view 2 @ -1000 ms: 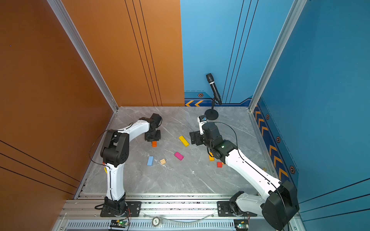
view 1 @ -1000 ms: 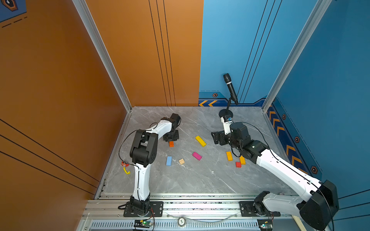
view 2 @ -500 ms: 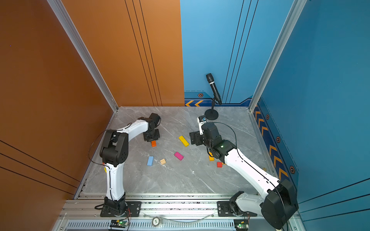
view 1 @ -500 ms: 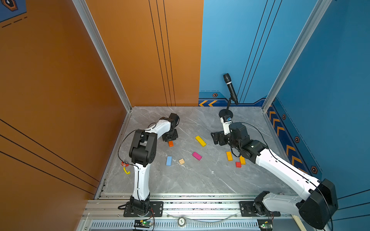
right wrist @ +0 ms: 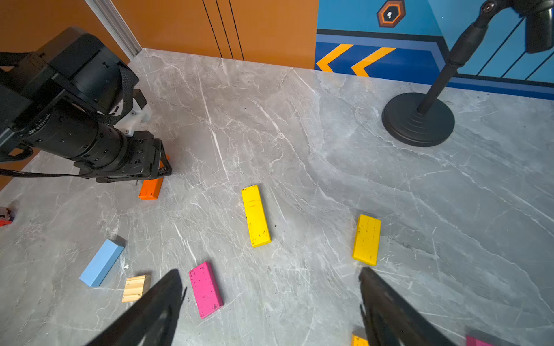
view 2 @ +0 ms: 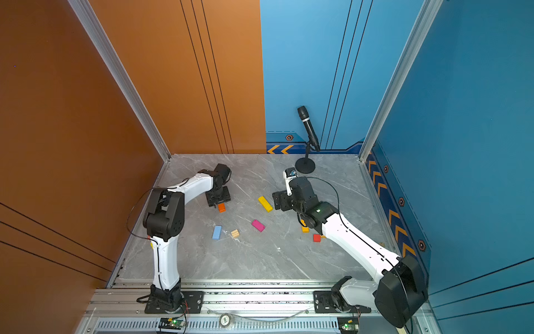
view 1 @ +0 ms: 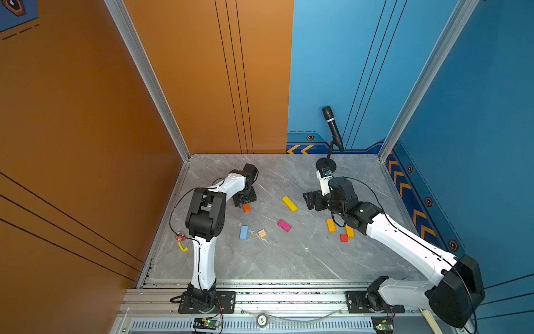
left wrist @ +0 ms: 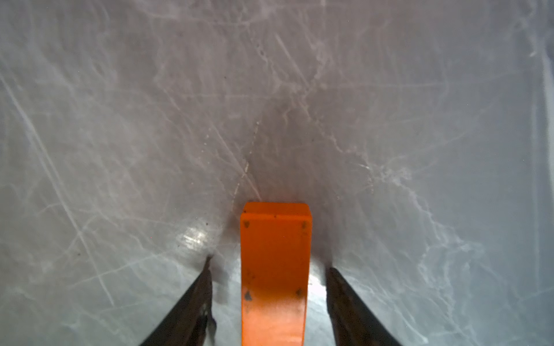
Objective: Assemble the letter v with building blocks
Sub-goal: Adjust the building block at the center of the board, then pick up the building block from the center of the board.
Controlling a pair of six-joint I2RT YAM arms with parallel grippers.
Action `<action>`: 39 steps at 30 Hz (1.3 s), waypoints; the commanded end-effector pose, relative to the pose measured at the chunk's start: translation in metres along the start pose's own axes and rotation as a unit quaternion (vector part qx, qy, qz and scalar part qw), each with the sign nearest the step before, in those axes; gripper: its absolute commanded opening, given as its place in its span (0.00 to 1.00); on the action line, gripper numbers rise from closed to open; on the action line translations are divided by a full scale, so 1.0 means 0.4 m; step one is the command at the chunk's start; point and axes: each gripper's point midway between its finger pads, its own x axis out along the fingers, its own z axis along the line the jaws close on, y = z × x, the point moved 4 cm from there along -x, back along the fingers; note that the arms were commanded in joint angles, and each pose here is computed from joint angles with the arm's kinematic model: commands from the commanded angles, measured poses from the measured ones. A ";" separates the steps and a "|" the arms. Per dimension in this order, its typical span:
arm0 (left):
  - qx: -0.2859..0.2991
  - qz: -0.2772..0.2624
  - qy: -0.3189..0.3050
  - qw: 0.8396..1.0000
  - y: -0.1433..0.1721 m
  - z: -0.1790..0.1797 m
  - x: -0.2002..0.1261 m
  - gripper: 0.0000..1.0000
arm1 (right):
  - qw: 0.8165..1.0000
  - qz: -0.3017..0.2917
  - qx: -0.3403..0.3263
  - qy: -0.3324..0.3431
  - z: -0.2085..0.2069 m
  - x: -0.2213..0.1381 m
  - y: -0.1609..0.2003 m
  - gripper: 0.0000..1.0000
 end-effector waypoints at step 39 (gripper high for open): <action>-0.059 -0.376 0.170 0.909 0.141 0.372 -0.760 0.75 | 0.947 0.262 -0.129 -0.137 0.590 0.156 0.229 0.78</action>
